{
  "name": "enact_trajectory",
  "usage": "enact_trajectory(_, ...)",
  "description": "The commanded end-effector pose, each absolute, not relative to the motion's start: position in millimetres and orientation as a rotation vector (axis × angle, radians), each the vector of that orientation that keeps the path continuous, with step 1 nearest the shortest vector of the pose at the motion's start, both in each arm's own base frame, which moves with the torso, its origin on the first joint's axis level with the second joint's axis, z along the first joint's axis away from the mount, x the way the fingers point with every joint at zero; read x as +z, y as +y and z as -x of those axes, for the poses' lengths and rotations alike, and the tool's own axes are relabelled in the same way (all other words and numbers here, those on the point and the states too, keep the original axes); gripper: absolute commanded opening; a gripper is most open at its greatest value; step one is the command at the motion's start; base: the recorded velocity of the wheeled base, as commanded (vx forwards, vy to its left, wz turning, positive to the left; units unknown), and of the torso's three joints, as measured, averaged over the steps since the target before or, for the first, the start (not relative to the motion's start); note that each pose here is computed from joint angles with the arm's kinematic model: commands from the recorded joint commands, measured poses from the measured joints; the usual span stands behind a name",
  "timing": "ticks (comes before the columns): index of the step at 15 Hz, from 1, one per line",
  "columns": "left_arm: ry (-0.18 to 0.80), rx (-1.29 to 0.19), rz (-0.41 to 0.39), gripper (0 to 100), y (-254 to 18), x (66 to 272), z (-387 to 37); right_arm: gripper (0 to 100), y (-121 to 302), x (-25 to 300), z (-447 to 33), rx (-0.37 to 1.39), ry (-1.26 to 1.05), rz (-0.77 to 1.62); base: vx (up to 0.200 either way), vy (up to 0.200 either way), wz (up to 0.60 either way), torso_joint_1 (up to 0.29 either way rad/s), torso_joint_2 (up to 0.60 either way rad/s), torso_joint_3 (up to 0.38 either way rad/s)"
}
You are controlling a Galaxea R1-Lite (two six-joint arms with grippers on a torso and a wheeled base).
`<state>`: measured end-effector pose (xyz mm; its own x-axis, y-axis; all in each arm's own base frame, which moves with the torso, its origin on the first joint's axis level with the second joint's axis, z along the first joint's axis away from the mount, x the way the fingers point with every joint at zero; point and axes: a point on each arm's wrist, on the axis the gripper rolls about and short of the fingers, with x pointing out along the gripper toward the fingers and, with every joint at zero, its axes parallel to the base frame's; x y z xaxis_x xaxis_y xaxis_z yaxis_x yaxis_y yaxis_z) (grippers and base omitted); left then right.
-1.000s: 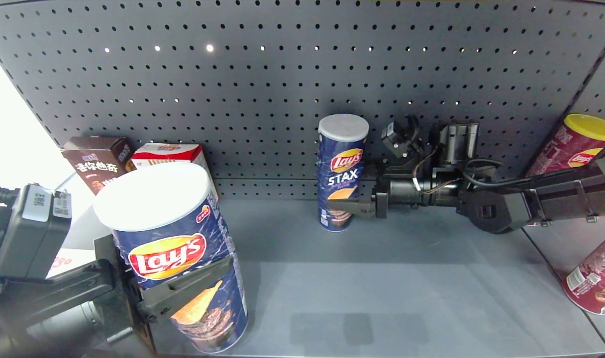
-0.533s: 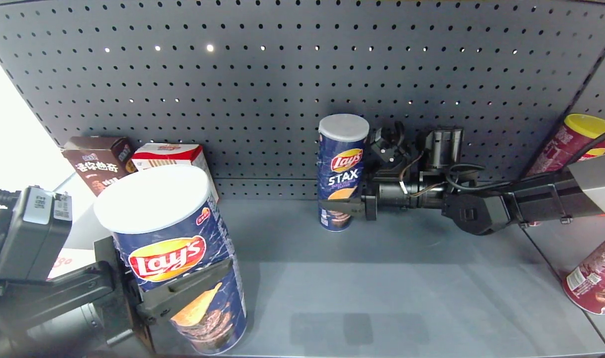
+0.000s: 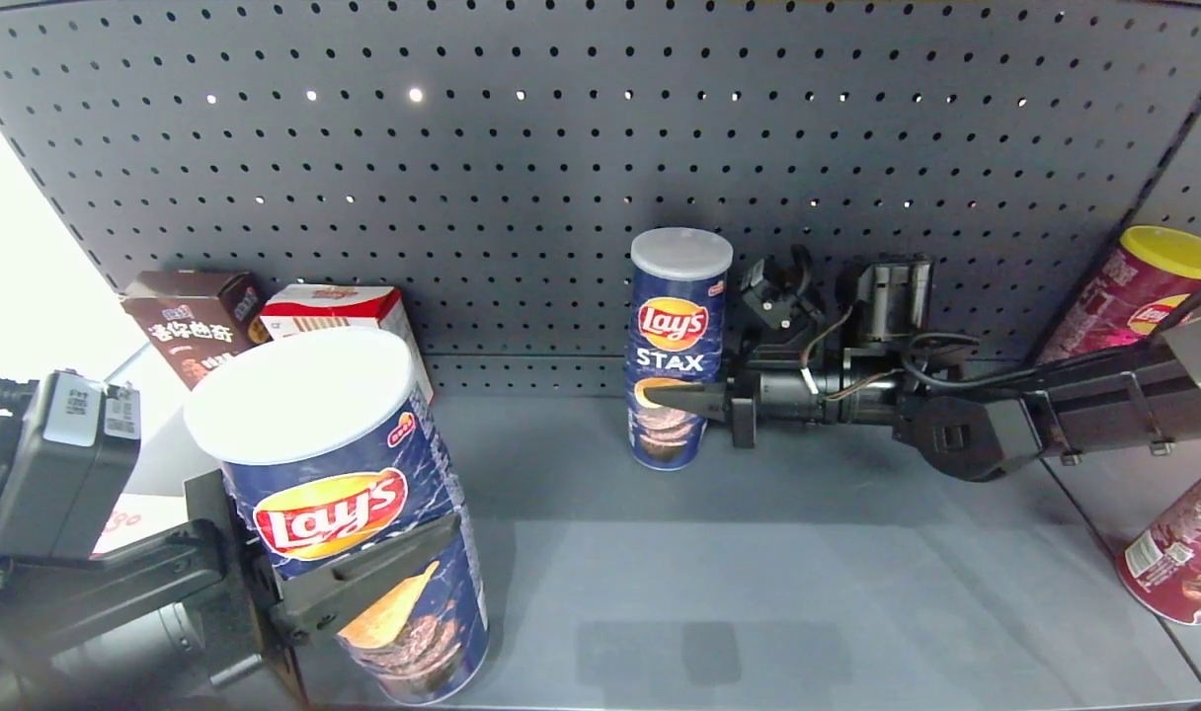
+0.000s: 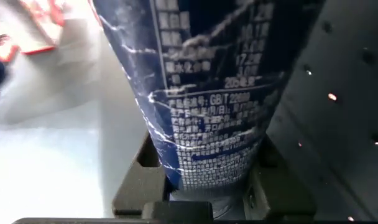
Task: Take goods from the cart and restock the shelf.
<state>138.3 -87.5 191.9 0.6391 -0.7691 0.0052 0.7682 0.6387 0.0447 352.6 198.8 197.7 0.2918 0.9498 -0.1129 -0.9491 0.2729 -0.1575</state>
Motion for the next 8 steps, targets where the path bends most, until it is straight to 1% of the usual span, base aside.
enact_trajectory(1,-0.022,-0.877,-0.040,0,-87,191,-138,0,193,221,-323,1.294,-0.057,0.217,0.000,0.000,0.00,0.000,0.00,0.000)
enact_trajectory(4,-0.016,-0.879,-0.040,0,-86,189,-136,0,180,230,-294,1.309,-0.066,0.219,0.000,0.000,0.00,0.000,0.00,0.000)
enact_trajectory(8,-0.017,-0.879,-0.040,0,-87,189,-137,0,174,225,-251,1.346,-0.119,0.225,0.000,0.000,0.00,0.000,0.00,0.000)
